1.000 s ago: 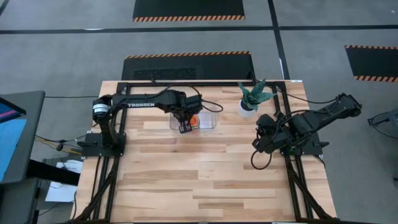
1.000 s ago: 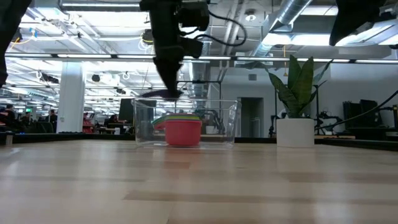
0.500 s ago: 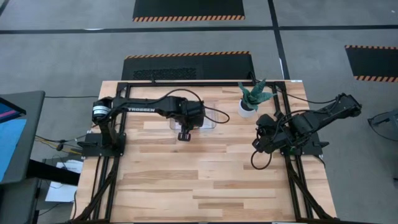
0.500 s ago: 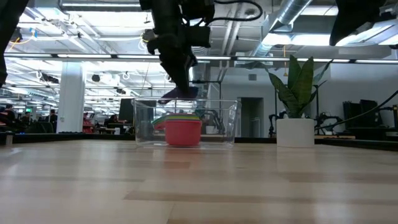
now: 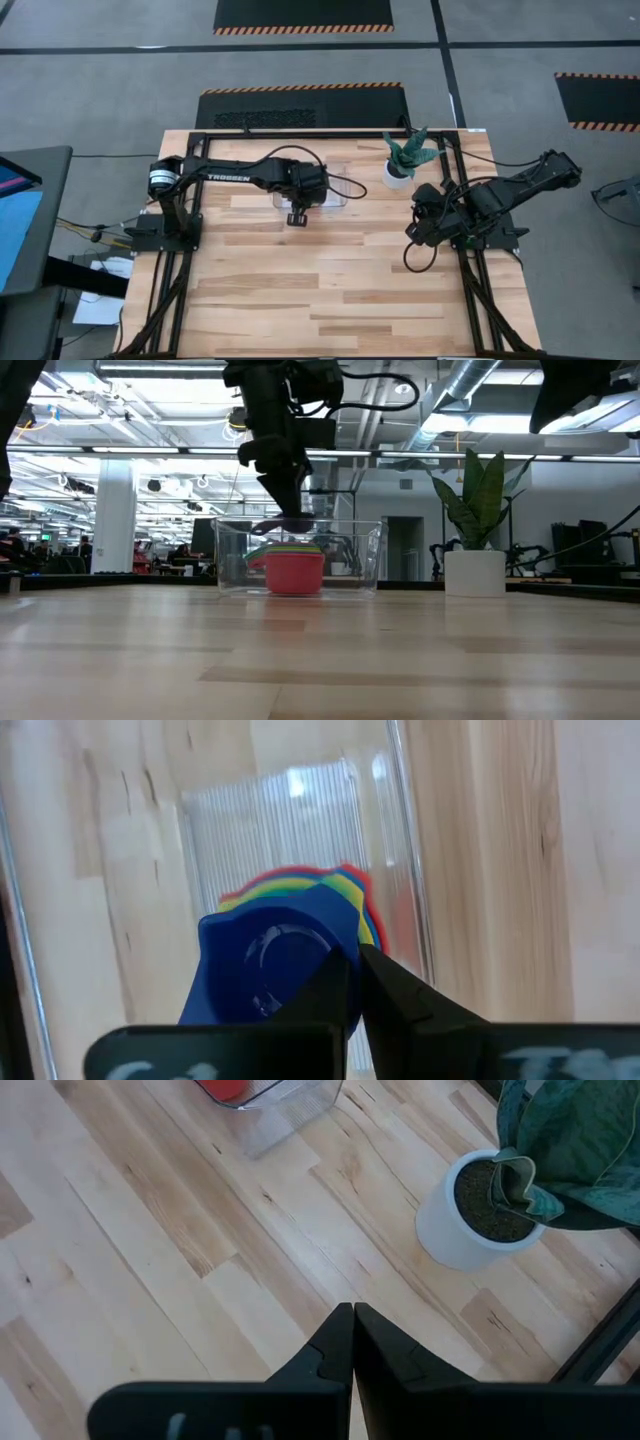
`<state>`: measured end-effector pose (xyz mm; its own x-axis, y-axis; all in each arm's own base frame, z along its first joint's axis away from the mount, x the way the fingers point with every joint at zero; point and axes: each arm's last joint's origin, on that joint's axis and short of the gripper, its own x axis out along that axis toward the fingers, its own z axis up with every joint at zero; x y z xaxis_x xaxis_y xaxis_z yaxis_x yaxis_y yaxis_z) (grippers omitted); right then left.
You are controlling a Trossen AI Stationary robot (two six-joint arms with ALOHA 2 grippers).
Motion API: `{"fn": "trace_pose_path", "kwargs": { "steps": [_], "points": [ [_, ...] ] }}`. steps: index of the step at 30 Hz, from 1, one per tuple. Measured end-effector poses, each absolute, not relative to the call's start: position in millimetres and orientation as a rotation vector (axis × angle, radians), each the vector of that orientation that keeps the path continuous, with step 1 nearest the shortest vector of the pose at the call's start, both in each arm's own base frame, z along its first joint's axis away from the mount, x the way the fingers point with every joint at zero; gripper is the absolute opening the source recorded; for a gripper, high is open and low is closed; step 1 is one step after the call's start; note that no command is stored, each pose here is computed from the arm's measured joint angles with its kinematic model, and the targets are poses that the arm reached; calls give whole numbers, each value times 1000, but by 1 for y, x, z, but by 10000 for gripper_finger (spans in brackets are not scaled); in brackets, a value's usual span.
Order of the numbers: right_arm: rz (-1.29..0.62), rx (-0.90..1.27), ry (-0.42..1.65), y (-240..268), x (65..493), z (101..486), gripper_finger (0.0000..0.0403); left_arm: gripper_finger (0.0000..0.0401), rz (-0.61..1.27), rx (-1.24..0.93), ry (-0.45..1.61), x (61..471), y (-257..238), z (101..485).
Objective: Nest measuring cups in basket
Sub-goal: Stack the blue measuring cup on top of the orange measuring cup in the transparent bin
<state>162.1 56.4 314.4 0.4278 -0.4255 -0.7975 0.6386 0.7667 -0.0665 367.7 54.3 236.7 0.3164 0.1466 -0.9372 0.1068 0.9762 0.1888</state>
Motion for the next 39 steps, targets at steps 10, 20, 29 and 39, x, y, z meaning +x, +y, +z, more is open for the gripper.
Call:
{"fn": "trace_pose_path", "kwargs": {
  "steps": [10,20,29,39],
  "points": [
    [-673,263,911,56,162,314,33,19,32,234,1224,370,55,238],
    [-673,263,911,57,162,314,33,21,62,206,1235,369,56,237],
    [-673,263,912,56,162,314,33,21,76,174,1292,362,61,226],
    [-672,263,912,57,162,314,33,21,68,163,1294,360,60,221]
  ]
}}
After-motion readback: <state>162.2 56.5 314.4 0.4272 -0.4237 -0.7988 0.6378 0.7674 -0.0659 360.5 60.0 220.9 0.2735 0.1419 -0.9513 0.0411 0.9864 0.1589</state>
